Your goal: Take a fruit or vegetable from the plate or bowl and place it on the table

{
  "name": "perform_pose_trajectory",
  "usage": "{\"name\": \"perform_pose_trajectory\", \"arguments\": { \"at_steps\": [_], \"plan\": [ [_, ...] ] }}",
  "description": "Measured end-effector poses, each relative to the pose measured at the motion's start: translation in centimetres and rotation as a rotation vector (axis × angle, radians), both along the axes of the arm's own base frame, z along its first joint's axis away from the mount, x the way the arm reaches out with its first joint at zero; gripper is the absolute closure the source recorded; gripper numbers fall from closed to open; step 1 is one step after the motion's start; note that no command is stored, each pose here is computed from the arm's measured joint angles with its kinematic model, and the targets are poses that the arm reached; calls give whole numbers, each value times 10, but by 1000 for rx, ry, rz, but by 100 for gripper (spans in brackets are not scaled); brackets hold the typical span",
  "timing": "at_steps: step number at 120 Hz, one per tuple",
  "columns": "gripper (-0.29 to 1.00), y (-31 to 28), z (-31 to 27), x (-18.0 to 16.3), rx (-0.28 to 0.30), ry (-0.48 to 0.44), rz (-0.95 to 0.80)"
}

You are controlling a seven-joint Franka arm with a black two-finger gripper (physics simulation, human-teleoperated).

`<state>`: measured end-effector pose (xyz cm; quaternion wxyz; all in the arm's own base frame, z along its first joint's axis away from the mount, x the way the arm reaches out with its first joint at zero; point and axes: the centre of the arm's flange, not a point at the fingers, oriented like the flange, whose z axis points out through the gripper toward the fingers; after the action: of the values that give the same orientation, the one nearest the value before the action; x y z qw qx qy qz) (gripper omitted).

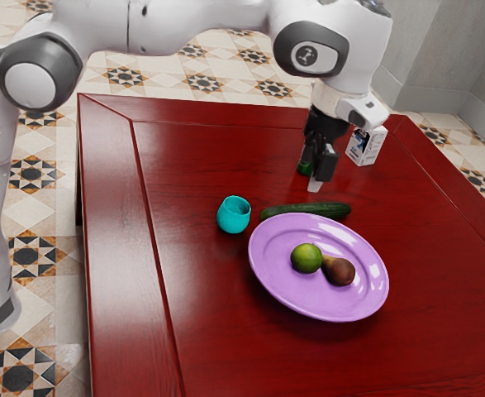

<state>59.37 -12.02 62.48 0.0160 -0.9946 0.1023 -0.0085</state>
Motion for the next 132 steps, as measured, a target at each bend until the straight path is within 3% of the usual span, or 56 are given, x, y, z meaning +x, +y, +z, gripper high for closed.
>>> {"name": "perform_pose_trajectory", "arguments": {
  "at_steps": [32,71,132],
  "plan": [
    [0,-15,-67,0,-9,30,-22],
    [0,-2,-82,16,-26,-25,5],
    [0,-10,-129,41,-43,-15,2]
  ]
}}
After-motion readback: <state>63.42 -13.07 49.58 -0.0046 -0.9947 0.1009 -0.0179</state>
